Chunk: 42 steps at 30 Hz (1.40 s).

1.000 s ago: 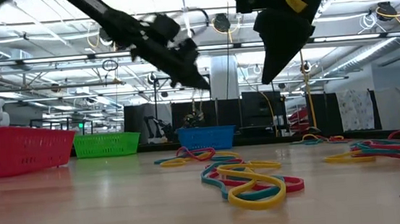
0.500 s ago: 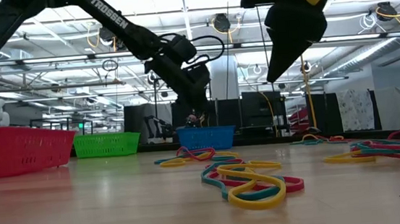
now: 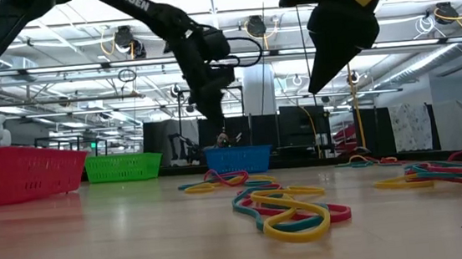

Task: Sort rubber bands into baskets
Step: Put the yellow rubber band into the blue bin

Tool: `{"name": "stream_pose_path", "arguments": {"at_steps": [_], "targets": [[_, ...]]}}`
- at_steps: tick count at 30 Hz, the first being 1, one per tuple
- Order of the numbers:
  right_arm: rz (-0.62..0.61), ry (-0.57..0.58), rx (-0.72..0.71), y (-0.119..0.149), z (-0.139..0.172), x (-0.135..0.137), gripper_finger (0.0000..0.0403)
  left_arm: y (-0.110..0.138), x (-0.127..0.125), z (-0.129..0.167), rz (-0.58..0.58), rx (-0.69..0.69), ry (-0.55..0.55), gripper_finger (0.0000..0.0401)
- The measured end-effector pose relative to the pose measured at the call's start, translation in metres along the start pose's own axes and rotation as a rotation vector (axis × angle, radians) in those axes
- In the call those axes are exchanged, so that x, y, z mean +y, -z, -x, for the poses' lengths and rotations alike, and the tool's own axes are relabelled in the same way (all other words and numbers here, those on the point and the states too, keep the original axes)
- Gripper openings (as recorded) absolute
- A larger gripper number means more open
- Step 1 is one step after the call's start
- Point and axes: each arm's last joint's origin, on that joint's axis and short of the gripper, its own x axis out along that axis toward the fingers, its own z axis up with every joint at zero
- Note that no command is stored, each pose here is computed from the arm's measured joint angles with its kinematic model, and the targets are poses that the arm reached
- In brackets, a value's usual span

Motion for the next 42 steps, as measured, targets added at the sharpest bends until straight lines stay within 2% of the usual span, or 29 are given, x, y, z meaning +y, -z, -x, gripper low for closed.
{"name": "stream_pose_path", "arguments": {"at_steps": [4,9,13,15,20,24,28,31,37,42], "targets": [[-0.003,-0.002,-0.002,0.000,0.000,0.000,0.0135,0.008,-0.015,0.019,-0.009,0.136,0.081,0.0146],[-0.010,-0.010,-0.008,-0.001,0.000,0.001,0.0135,0.029,-0.047,0.026,-0.036,0.356,0.260,0.0146],[-0.028,-0.017,-0.012,-0.002,0.000,0.001,0.0135,0.049,-0.082,0.035,-0.057,0.448,0.441,0.0146],[-0.039,-0.020,-0.010,-0.002,0.000,0.002,0.0135,0.063,-0.102,0.043,-0.080,0.482,0.495,0.0146],[-0.040,-0.029,-0.018,0.000,0.003,0.005,0.0135,0.106,-0.152,0.079,-0.066,0.503,0.495,0.0146],[-0.031,-0.039,-0.032,0.001,0.006,0.008,0.0135,0.141,-0.191,0.103,-0.044,0.419,0.505,0.0146],[-0.026,-0.053,-0.059,-0.002,0.006,0.010,0.0135,0.178,-0.229,0.116,-0.043,0.361,0.560,0.0146],[-0.025,-0.069,-0.084,-0.005,0.006,0.012,0.0135,0.205,-0.255,0.118,-0.081,0.351,0.609,0.0146],[-0.027,-0.094,-0.121,-0.010,0.007,0.014,0.0135,0.256,-0.298,0.103,-0.197,0.371,0.636,0.0146],[-0.017,-0.098,-0.129,-0.011,0.007,0.015,0.0135,0.275,-0.315,0.087,-0.294,0.352,0.582,0.0146]]}}
